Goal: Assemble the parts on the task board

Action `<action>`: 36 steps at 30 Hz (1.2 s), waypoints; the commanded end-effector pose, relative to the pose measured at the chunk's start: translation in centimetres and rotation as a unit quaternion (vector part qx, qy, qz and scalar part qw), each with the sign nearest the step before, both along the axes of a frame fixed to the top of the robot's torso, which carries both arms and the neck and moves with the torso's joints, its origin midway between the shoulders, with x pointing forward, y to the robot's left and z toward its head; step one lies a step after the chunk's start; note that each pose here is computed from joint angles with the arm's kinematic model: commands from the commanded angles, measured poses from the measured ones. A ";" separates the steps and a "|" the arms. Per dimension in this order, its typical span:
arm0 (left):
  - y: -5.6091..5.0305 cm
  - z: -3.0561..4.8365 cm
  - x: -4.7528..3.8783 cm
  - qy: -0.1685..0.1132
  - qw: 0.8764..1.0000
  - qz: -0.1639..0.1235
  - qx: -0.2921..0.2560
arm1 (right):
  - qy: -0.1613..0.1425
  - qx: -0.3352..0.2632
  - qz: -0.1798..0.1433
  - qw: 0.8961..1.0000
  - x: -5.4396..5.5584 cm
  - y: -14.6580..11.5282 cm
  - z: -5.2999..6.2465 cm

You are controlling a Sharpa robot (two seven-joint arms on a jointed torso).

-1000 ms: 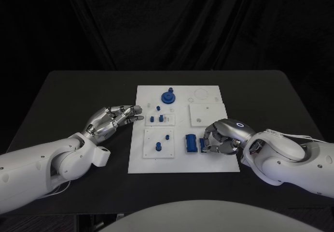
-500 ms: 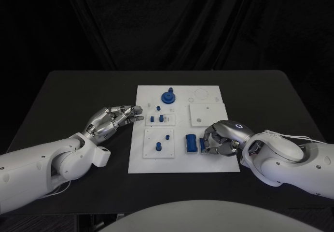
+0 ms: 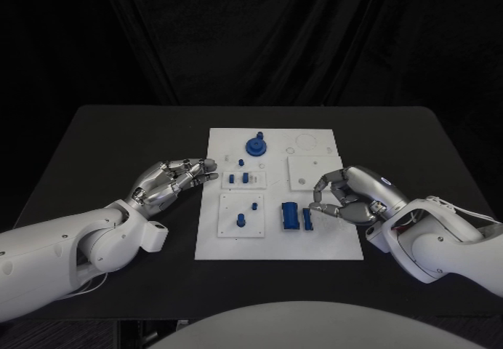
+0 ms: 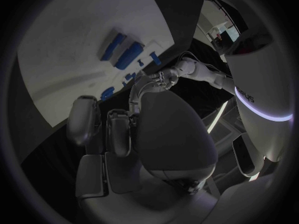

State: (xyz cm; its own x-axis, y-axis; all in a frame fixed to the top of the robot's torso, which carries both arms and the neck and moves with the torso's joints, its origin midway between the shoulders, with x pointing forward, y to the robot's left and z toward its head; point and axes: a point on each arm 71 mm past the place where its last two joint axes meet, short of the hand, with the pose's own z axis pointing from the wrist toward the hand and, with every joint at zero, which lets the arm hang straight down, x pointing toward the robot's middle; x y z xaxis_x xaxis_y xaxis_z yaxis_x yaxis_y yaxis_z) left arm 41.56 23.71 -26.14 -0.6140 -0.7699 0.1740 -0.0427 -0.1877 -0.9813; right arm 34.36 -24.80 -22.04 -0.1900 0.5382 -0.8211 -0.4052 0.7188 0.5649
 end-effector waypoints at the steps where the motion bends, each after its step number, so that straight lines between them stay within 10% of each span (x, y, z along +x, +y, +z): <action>1: 0.2 0.96 -0.20 -0.053 0.998 0.022 -0.031 | -0.022 0.111 -0.046 0.993 0.9 -1.0 1.6; 19: -0.7 5.59 1.55 -0.119 0.990 0.052 -0.045 | 0.133 0.326 0.005 0.936 6.9 -1.0 1.9; 36: -2.6 5.42 2.91 -0.140 0.987 0.057 -0.054 | 0.189 0.377 0.061 0.904 7.8 -0.8 0.6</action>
State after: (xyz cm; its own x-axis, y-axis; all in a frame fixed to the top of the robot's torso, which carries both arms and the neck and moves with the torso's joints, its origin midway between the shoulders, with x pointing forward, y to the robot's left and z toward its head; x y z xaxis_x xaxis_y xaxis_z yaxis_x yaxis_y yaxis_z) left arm 44.67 20.76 -22.09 -0.5695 -0.8166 0.0943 0.0792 -0.1686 -0.9825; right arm 42.32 -25.69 -21.42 -0.4442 0.8833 -0.1500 -0.1397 0.0971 0.9854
